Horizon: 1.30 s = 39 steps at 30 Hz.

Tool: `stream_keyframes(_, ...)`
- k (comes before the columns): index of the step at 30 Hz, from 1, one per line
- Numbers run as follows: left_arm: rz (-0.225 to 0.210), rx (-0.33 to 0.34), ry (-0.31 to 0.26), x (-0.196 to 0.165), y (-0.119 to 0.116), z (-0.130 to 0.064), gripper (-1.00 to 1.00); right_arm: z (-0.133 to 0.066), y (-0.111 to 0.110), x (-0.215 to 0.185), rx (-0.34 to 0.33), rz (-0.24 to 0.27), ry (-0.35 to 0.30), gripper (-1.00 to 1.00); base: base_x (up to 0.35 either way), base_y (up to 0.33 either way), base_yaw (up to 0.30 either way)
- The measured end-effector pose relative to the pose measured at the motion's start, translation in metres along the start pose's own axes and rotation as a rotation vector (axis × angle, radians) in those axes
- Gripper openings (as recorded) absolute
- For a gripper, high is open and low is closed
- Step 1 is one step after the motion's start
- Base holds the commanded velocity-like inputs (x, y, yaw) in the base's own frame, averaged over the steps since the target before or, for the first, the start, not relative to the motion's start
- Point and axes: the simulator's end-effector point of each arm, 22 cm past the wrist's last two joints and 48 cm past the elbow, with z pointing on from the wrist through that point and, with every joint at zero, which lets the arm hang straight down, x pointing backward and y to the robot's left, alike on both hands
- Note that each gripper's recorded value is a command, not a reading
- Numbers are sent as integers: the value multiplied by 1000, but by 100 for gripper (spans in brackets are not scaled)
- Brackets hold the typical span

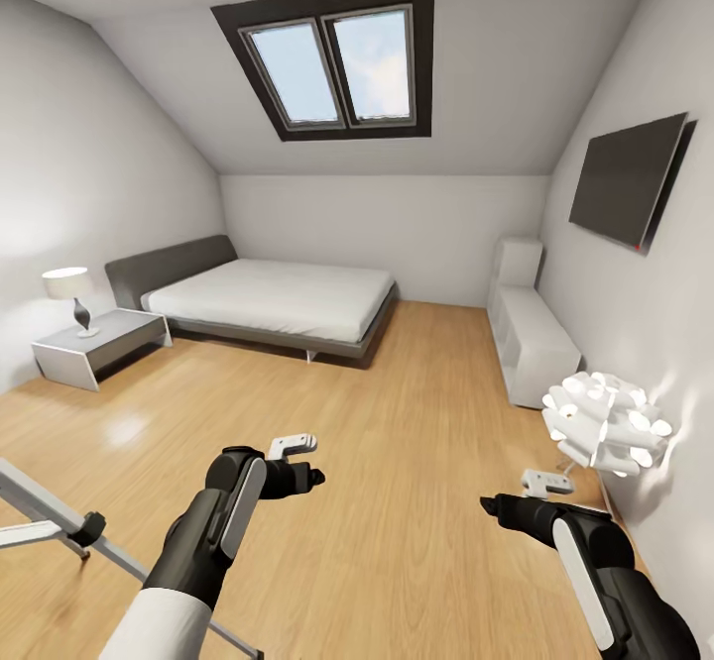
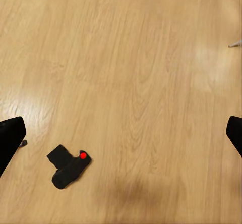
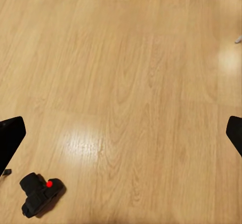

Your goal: Attach the digital camera to the camera tripod in the bedroom.

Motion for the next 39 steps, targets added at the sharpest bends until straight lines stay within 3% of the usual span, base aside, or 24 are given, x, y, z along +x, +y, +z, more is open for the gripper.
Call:
stream_keyframes(11,-11,-1,32,24,9,21,100,13,-1,14,-5,-1,-1,100,0,0,0)
stream_keyframes(18,-14,-18,91,54,19,43,100,21,0,23,-11,-7,-3,100,0,0,0)
stream_keyframes(24,-7,-28,73,54,26,48,100,27,0,33,-14,-9,3,100,0,0,0)
stream_keyframes(29,-12,-26,90,67,29,58,100,33,7,51,-50,-5,50,100,0,0,0)
stream_keyframes(39,-14,-22,97,83,33,73,100,44,4,68,-63,2,59,100,0,0,0)
